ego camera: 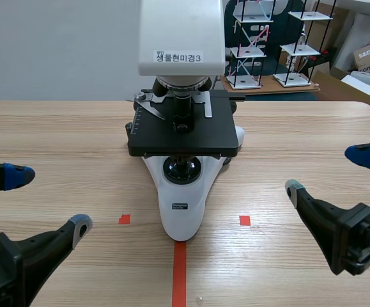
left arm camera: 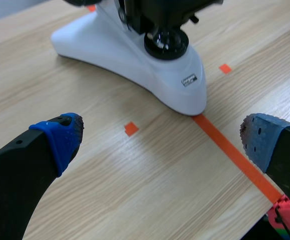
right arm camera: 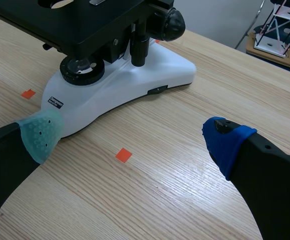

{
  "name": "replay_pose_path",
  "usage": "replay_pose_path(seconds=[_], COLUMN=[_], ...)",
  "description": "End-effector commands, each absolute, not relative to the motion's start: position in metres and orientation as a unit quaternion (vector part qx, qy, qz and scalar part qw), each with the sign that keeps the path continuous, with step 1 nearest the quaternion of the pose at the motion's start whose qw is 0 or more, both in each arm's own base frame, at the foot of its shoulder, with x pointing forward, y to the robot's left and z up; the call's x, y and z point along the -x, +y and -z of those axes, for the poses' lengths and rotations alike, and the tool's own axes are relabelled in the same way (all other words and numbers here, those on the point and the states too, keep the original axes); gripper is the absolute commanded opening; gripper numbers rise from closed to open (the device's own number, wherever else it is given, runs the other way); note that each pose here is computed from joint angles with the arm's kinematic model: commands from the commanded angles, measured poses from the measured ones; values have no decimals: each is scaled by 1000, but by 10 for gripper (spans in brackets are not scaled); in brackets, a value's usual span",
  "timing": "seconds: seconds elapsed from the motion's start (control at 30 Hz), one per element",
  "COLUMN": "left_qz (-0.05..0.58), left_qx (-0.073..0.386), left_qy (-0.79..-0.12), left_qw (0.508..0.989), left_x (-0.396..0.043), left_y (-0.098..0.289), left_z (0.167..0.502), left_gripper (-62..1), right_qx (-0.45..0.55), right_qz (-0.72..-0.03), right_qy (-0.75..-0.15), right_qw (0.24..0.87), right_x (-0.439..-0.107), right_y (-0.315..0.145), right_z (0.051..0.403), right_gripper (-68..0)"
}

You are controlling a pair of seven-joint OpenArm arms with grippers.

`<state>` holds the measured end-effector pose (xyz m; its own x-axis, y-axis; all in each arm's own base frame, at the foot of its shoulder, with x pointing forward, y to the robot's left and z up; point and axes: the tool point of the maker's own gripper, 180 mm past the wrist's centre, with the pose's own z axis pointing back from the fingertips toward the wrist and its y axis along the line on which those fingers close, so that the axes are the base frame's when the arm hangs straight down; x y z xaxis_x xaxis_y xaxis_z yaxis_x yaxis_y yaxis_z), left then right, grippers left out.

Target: Point at the eyepiece

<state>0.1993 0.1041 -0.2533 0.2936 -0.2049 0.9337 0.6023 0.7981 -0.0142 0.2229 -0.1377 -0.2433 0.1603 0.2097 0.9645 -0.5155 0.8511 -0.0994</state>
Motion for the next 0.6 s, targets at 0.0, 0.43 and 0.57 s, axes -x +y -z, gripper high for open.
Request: replay_pose_path(seconds=[0.0,0.43,0.57], left_qz=[257,261,261], left_qx=[191,185,185], left_qy=[-533,-518,-518], left_qw=[783,793,793], left_x=[-198,-197,-197], left_y=[101,103,103], left_z=[253,259,259], left_gripper=[14,14,14], right_qx=[-129,-91,-89], right_qz=[-241,-219,-218], right_qy=[-609,-615,-615], right_qw=[745,752,752], right_x=[-225,-232,-232], right_y=[-138,-152,-153], right_z=[238,238,238], right_gripper=[-71,-71,-71])
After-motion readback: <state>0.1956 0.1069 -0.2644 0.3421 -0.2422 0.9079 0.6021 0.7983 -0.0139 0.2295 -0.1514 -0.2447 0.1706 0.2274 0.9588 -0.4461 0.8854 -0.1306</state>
